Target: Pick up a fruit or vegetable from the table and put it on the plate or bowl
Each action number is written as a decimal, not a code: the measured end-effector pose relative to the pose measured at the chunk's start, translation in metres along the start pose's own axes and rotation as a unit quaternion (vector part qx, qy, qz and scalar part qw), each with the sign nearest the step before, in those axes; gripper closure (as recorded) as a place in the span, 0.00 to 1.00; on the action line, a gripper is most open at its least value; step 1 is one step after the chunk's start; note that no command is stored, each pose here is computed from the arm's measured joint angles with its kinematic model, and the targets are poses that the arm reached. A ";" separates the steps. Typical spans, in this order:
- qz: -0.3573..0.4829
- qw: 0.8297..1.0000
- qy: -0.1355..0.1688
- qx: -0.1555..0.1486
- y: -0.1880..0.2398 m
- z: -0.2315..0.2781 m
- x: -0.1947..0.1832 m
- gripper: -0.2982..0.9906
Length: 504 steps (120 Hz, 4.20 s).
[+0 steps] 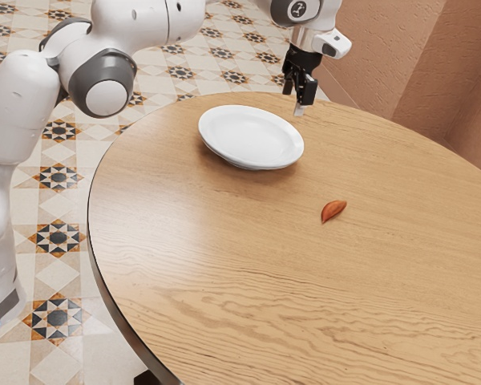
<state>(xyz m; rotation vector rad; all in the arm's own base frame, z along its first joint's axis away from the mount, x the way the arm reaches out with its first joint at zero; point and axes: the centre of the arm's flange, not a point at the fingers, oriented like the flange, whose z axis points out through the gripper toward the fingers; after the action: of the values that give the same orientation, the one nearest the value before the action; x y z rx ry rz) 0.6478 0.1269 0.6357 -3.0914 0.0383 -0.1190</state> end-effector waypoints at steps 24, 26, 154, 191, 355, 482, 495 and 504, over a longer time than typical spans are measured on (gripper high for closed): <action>-0.009 1.000 0.004 -0.013 -0.010 0.000 -0.003 0.23; -0.010 1.000 0.005 -0.016 -0.009 -0.001 -0.002 0.23; 0.187 0.976 -0.012 -0.112 0.122 0.204 0.081 0.23; 0.192 0.976 0.025 -0.100 0.121 0.223 0.096 0.23; 0.173 0.976 0.130 -0.034 0.069 0.154 0.115 0.63; 0.075 0.996 -0.046 0.009 -0.111 0.069 -0.032 0.38; 0.080 0.996 -0.047 0.008 -0.110 0.070 -0.032 0.30; 0.082 0.995 -0.047 0.007 -0.110 0.070 -0.032 0.27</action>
<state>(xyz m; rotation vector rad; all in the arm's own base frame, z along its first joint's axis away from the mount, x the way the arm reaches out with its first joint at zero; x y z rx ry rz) 0.6234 0.2410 0.5691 -3.0582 0.2861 0.0322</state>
